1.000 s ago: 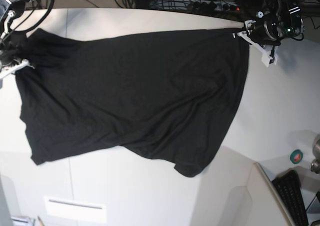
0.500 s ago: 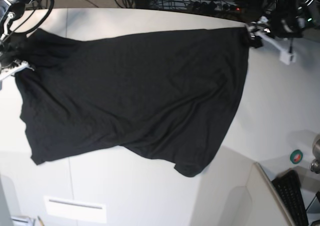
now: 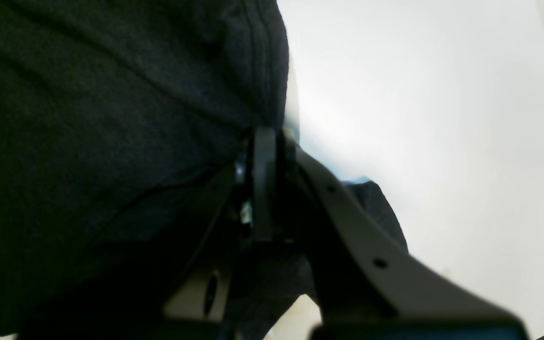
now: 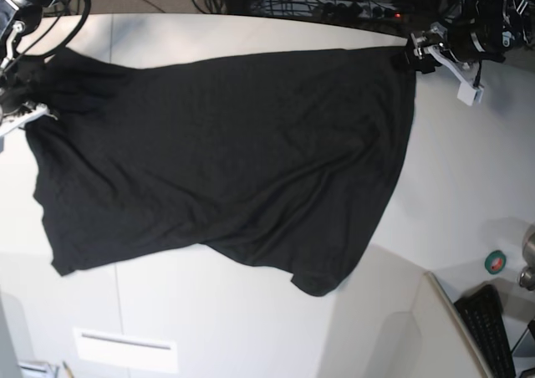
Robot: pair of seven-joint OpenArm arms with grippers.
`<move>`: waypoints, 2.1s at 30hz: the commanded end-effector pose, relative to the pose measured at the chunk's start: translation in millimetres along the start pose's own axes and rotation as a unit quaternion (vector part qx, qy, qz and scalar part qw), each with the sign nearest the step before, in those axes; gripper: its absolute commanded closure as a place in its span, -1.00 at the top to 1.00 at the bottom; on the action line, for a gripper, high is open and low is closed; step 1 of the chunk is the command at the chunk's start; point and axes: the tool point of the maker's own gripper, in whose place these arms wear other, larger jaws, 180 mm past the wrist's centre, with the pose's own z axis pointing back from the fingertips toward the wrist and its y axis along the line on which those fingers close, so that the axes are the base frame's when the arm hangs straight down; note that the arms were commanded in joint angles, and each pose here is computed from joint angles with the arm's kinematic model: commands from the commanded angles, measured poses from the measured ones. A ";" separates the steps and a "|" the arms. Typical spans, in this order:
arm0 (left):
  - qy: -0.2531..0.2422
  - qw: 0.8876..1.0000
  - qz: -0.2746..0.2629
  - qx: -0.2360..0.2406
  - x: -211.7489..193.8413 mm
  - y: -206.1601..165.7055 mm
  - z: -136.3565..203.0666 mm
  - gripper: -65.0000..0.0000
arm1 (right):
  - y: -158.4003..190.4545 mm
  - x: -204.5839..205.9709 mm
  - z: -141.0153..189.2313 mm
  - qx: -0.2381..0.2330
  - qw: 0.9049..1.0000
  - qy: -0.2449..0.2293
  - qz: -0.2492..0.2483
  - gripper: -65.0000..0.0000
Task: Layout the t-shirt on the table in an organized manner, then fold the t-shirt properly
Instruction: 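Hold the shirt edge with both grippers and drag it outward, then lift the shirt edge with both grippers and shake it out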
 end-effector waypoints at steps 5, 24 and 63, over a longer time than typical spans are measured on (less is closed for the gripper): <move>-0.005 1.000 0.017 -0.008 8.0 5.3 -7.1 0.62 | -4.9 16.5 3.3 -0.004 1.000 -0.025 0.003 -1.00; 0.079 0.996 -0.025 0.022 -39.0 -0.3 -22.2 0.62 | -3.7 22.6 2.6 -0.003 1.000 -0.031 0.003 -1.00; 0.062 0.996 -0.031 0.059 -18.7 27.9 0.6 -1.00 | -2.7 24.7 2.1 -0.002 0.999 -0.033 0.003 -1.00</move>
